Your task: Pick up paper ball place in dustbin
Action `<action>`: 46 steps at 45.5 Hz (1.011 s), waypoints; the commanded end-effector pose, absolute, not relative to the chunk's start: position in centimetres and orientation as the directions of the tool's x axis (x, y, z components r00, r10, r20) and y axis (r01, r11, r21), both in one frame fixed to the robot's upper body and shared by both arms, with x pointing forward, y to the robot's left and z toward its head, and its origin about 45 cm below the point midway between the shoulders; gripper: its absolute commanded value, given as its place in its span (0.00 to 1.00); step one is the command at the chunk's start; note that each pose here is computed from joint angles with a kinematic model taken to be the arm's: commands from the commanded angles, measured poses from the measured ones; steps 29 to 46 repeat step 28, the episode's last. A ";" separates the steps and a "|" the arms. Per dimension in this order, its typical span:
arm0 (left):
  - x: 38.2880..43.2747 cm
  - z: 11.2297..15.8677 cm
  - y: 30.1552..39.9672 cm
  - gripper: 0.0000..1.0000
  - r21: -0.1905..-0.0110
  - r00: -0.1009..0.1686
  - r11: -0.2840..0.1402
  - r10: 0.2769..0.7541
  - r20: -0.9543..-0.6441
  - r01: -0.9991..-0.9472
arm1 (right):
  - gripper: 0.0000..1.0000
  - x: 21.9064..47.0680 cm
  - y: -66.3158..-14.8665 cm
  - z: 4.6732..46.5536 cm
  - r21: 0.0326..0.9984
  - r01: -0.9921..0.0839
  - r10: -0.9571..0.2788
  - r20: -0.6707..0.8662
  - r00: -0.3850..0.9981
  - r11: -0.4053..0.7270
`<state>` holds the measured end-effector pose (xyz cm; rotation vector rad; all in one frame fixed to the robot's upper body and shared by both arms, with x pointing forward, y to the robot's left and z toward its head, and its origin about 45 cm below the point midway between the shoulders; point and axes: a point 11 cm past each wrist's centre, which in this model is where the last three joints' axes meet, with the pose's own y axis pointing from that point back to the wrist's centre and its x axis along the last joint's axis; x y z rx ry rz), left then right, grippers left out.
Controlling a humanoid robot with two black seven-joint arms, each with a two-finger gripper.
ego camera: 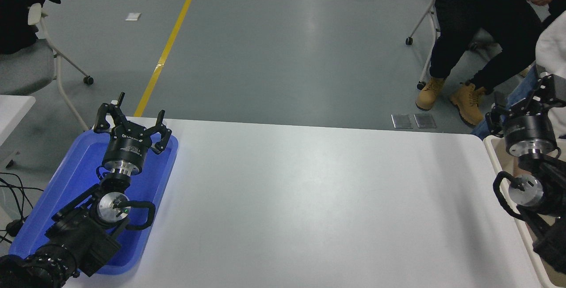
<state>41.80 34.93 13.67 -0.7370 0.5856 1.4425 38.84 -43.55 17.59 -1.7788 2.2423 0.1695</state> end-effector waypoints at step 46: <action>41.80 13.67 34.92 1.00 -0.095 0.060 -0.017 0.661 -0.748 -0.995 | 1.00 37.7 -39.2 14.3 -0.063 -0.988 -0.923 -0.367 -0.111 0.144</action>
